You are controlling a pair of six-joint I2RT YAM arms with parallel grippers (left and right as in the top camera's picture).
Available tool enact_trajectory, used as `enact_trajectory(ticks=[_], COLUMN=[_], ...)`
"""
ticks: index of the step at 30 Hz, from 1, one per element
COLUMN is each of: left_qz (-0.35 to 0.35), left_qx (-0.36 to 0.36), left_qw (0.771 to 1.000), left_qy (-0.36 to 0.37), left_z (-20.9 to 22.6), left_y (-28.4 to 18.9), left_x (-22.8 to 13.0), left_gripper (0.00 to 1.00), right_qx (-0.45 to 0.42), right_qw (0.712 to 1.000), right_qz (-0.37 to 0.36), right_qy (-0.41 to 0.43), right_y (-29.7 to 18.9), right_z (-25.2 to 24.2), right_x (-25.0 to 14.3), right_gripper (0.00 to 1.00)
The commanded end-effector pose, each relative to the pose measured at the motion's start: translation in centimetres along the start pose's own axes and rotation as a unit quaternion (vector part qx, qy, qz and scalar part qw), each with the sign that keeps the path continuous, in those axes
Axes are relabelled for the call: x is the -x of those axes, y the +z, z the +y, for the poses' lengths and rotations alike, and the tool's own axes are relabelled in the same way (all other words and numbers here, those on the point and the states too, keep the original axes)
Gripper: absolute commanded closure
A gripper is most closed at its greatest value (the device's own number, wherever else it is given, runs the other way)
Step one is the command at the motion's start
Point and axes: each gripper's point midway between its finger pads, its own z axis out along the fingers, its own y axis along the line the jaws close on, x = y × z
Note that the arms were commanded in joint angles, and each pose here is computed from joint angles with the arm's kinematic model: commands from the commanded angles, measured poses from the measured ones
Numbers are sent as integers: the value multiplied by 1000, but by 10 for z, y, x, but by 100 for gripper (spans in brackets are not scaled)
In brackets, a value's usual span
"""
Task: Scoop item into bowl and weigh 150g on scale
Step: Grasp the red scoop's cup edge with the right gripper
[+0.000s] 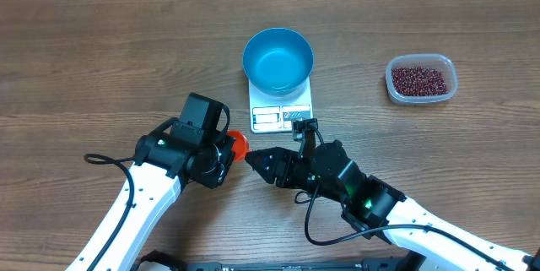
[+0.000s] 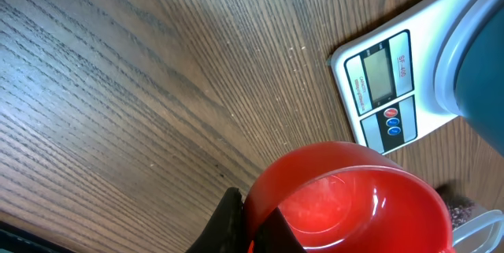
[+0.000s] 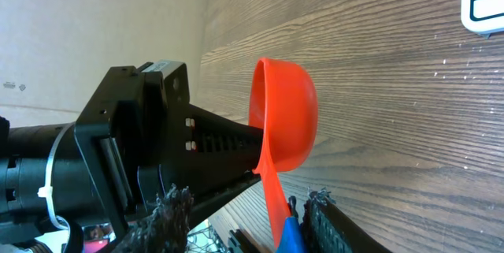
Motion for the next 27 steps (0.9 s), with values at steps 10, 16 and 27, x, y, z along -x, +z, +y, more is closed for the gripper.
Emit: enact_trajectory(ticks=[10,16,27], left_qz=[10,15,20], left_qx=[-6,-6,-6], left_qw=[1000,1000,1000], left_qy=[-4,-3,11], left_z=[-7,-7,-7], left_y=[-2,-2,-2], left_x=[-5,-7,-16], left_gripper=[96,96,96], right_qx=[18,18,18], right_qw=[1000,1000,1000], right_qz=[-5,-5,-5], right_qy=[7,7,7], right_y=[0,0,0], right_z=[15,15,15], right_x=[4,4,4], right_gripper=[64,71,75])
